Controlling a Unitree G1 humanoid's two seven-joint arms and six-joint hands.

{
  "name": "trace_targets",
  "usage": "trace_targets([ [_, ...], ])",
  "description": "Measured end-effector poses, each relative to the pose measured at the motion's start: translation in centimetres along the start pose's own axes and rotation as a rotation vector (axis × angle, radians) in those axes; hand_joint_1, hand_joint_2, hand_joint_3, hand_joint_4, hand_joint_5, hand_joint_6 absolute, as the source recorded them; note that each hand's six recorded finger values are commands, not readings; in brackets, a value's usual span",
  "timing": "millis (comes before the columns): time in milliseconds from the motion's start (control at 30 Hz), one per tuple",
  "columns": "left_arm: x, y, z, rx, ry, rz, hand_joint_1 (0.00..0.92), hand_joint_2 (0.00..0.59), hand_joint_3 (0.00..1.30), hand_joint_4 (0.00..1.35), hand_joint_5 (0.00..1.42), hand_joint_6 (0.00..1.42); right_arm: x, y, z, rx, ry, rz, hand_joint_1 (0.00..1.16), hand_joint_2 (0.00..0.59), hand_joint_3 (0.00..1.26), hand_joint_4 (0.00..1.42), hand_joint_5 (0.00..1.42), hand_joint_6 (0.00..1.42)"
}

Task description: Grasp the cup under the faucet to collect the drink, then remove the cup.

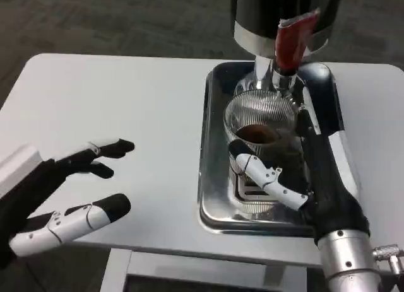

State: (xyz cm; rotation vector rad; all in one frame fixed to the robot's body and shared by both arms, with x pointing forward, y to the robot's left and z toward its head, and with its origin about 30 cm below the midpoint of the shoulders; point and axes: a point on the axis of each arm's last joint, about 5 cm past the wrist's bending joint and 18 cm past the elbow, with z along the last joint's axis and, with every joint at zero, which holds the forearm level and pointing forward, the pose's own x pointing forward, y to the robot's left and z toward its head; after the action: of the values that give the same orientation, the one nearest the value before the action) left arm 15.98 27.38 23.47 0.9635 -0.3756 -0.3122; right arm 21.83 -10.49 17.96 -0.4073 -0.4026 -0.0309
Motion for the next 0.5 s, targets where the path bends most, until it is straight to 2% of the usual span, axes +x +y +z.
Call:
trace_targets([
  [167,-0.1,0.0,-0.19,-0.005,0.011,-0.003,0.0,0.093,0.23,0.2,0.29,0.23,0.0,0.5,0.09,-0.024,0.01,0.017,0.64,0.212,0.0,0.02,0.19,0.3],
  [500,-0.2,-0.1,-0.45,-0.012,0.025,-0.006,0.0,0.093,0.24,0.21,0.29,0.23,-0.1,1.11,0.34,-0.045,0.028,-0.01,0.63,0.22,0.0,0.03,0.21,0.33],
])
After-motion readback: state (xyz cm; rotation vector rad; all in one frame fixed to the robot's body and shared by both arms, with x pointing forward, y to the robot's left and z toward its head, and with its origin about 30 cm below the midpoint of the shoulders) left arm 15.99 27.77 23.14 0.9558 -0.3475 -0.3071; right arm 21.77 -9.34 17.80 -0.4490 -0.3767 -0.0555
